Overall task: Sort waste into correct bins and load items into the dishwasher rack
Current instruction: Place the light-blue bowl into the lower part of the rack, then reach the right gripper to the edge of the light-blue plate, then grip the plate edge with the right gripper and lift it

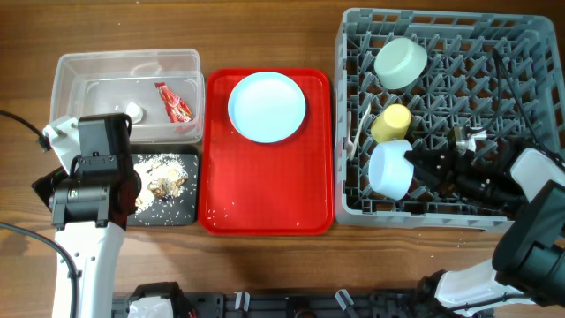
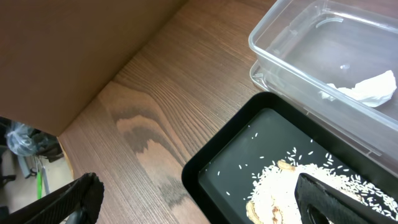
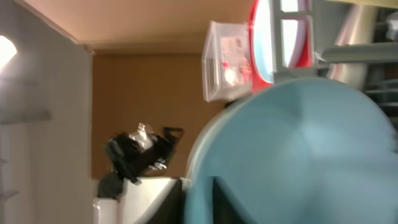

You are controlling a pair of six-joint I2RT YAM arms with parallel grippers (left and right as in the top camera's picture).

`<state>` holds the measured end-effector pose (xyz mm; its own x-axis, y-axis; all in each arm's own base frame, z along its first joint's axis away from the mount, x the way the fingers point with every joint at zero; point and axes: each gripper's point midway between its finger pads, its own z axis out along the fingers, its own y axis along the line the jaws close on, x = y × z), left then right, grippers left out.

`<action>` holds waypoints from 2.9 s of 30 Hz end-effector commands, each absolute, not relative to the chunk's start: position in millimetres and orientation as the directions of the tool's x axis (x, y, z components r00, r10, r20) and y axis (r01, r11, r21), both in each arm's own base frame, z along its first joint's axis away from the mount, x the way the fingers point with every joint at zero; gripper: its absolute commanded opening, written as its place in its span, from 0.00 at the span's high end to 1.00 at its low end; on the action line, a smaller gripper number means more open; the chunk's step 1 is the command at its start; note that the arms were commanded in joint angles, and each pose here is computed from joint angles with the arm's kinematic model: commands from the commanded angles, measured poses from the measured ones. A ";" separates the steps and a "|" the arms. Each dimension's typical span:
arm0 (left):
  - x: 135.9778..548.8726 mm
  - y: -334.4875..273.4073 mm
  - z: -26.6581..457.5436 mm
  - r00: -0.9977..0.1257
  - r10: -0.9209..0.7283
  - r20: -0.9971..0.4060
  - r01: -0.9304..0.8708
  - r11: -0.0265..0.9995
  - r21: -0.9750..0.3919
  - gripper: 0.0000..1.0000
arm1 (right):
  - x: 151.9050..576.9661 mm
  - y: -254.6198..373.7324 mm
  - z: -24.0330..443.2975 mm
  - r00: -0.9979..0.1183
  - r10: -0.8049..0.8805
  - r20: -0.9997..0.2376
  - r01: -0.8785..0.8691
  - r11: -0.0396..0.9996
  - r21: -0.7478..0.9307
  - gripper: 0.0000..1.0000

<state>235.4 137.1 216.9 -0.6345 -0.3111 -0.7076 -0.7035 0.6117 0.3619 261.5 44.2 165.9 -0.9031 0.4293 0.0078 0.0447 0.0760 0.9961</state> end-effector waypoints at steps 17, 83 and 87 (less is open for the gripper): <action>234.9 140.3 221.5 -0.627 -0.307 -0.716 -0.712 0.598 0.367 0.00 | 361.0 -29.7 200.7 -0.865 0.461 -0.198 0.278 0.768 0.577 0.31; 234.9 140.3 221.5 -0.627 -0.307 -0.716 -0.712 0.598 0.367 0.00 | 318.1 400.8 -3.3 -0.674 -0.610 -0.416 -0.613 0.777 -0.147 0.73; 234.9 140.3 221.5 -0.627 -0.307 -0.716 -0.712 0.598 0.367 0.00 | 315.0 403.4 -4.1 -0.678 -0.609 -0.411 -0.621 0.774 -0.122 0.88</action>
